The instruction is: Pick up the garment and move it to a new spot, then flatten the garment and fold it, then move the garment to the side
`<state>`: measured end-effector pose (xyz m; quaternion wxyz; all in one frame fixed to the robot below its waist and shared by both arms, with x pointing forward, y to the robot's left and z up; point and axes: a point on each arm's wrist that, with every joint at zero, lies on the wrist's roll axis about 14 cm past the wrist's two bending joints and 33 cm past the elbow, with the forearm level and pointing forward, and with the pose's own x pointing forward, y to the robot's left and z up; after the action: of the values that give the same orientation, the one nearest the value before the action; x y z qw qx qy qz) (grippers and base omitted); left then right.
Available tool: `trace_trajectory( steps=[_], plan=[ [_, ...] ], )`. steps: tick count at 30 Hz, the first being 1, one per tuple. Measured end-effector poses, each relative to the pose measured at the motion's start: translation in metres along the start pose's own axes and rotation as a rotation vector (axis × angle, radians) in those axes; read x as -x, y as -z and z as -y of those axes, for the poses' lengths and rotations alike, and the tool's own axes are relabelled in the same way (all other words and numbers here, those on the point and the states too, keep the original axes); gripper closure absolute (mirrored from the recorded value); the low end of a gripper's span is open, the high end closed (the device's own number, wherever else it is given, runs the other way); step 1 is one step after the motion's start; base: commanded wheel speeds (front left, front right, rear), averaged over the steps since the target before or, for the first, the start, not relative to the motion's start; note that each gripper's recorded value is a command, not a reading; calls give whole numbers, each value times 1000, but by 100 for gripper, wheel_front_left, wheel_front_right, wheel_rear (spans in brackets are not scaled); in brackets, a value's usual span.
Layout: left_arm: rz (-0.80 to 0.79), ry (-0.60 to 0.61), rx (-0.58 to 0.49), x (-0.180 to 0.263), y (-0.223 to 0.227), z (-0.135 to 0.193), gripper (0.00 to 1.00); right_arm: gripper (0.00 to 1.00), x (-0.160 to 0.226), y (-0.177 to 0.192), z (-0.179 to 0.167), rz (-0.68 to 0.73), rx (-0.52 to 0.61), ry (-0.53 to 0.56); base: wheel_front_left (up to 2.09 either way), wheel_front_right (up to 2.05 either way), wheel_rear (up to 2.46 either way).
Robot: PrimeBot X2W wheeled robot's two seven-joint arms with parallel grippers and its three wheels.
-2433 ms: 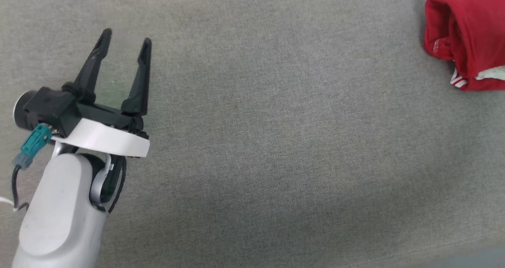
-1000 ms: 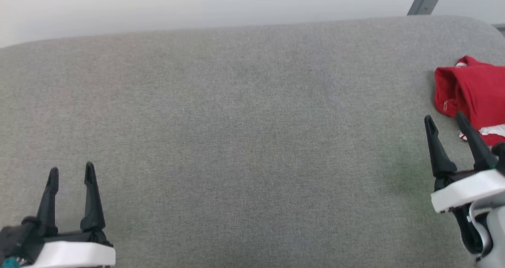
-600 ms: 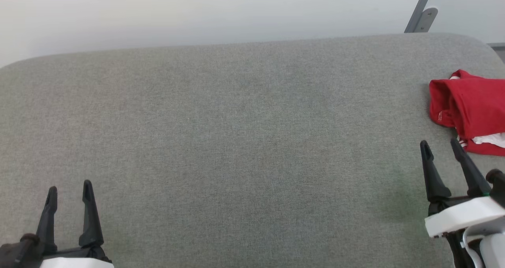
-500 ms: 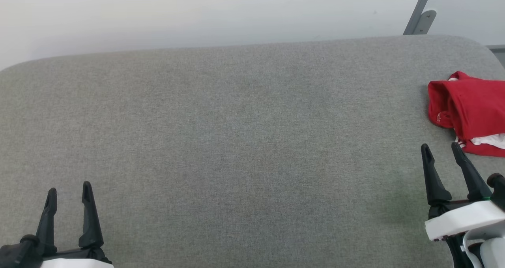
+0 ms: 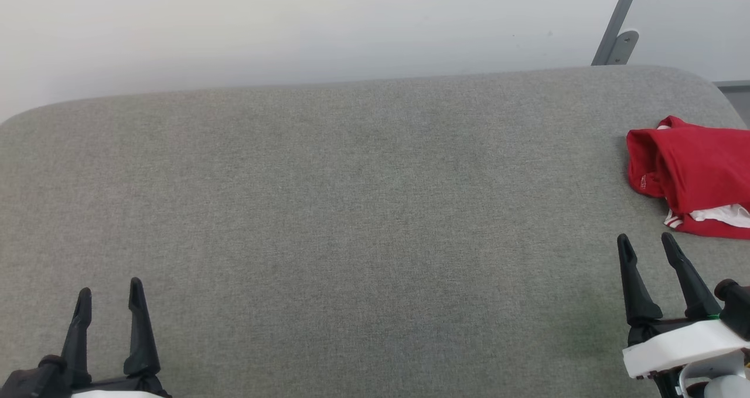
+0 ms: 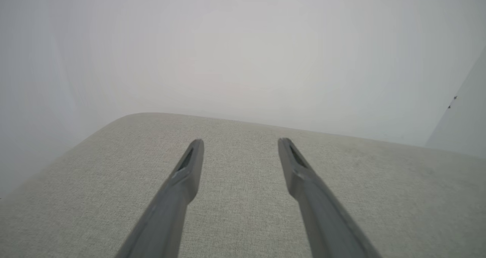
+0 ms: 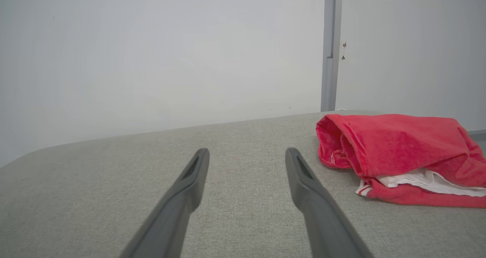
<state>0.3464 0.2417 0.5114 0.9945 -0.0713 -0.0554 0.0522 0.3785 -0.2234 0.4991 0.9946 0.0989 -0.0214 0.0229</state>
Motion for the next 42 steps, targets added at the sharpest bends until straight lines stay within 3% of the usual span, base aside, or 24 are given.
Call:
trace_trajectory(
  steps=[16,17,22,42],
  plan=[
    [16,7,-11,6,-5,4,0,0,2,-6,-8,20,25,-20,0,0,0],
    [16,5,-9,6,-5,4,100,100,2,-5,-8,16,28,-22,0,0,0],
    [-38,-12,30,10,11,4,100,100,11,16,-9,-47,-9,-5,0,0,0],
    [-91,-71,375,2,23,3,100,100,9,19,-3,-63,-343,86,0,0,0]
  ],
)
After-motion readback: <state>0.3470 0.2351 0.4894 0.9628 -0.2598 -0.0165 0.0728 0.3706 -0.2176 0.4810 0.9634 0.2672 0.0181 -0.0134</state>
